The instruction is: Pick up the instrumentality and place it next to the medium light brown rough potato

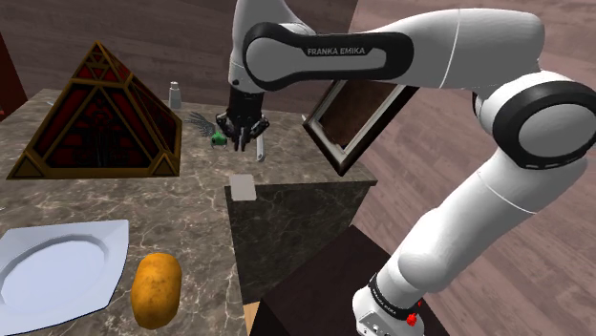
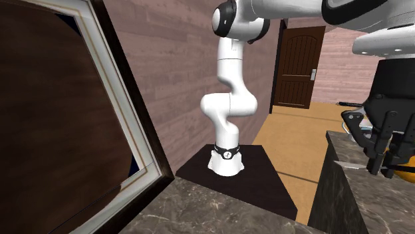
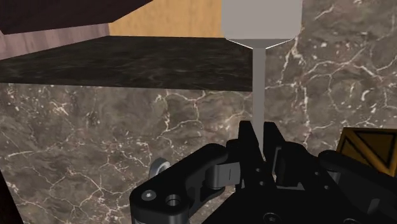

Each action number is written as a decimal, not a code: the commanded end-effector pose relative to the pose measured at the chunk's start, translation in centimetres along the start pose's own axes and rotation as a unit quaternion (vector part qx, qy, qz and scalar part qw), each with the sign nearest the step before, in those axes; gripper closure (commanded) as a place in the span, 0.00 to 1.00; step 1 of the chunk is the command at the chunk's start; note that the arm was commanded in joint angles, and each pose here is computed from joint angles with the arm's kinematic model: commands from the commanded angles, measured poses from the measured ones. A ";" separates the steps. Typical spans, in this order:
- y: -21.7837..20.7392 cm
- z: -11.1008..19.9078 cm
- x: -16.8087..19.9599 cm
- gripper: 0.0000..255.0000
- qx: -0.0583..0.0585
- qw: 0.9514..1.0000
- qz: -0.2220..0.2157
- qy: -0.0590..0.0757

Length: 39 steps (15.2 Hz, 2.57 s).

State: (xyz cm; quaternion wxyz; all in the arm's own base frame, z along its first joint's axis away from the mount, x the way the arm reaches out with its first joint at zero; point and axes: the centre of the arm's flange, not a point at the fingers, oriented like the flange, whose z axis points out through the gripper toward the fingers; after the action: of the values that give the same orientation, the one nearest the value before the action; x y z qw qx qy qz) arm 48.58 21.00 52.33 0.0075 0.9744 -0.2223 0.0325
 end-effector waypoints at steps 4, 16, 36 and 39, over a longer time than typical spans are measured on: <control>-5.5 -0.1 -3.6 1.00 0.000 1.000 0.001 0.000; -18.8 -0.7 -12.1 1.00 0.000 1.000 0.001 0.000; -20.0 9.2 -13.5 1.00 0.000 1.000 0.001 0.000; -20.0 10.8 -13.6 1.00 0.000 1.000 0.001 0.000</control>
State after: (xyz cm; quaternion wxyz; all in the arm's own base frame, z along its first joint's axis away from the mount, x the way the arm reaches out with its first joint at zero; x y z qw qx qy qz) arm 45.71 44.62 41.20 0.0066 0.9742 -0.2231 0.0330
